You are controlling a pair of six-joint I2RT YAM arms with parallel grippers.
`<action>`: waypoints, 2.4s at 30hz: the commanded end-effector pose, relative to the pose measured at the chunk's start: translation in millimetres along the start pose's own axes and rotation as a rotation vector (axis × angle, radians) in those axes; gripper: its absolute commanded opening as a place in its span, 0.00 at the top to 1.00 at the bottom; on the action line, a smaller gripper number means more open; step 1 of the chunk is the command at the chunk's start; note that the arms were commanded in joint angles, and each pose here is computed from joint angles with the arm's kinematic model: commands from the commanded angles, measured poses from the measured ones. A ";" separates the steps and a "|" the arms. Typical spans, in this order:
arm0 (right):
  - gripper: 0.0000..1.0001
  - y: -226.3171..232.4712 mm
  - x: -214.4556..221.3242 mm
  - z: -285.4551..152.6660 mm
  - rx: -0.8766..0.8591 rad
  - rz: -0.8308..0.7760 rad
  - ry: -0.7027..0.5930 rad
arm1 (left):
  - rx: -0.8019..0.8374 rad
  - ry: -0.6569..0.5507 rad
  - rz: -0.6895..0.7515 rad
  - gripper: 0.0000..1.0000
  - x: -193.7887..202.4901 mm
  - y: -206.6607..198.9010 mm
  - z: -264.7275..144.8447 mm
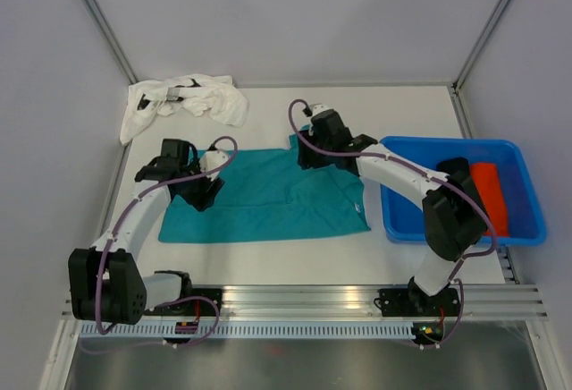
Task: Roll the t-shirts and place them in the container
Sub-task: Fold the tshirt
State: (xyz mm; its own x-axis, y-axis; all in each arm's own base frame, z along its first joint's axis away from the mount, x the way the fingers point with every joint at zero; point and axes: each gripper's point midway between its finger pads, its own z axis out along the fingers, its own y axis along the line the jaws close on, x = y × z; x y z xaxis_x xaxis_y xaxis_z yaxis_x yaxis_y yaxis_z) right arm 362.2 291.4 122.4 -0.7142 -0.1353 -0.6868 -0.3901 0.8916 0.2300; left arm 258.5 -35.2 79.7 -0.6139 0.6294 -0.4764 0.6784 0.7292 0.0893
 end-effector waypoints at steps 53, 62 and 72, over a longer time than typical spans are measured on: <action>0.95 -80.9 16.9 21.2 -0.057 0.186 0.008 | 0.341 -0.012 0.216 0.98 -182.9 -145.5 107.4; 0.51 -78.9 54.5 34.1 -0.057 0.309 0.139 | 0.372 0.005 0.213 0.98 -174.9 -151.3 116.9; 0.58 -77.8 66.0 49.5 -0.082 0.347 0.153 | 0.372 -0.005 0.215 0.98 -174.2 -151.7 119.3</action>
State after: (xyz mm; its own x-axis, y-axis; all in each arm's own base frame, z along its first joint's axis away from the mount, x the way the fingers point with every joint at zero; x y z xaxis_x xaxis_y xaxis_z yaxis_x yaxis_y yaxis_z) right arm 367.8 229.6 24.2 -0.8939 0.0767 -0.4416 -0.1510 0.8762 0.4577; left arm 308.2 -277.1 35.1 -0.4677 0.7707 -0.4328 0.8783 0.4601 -0.1297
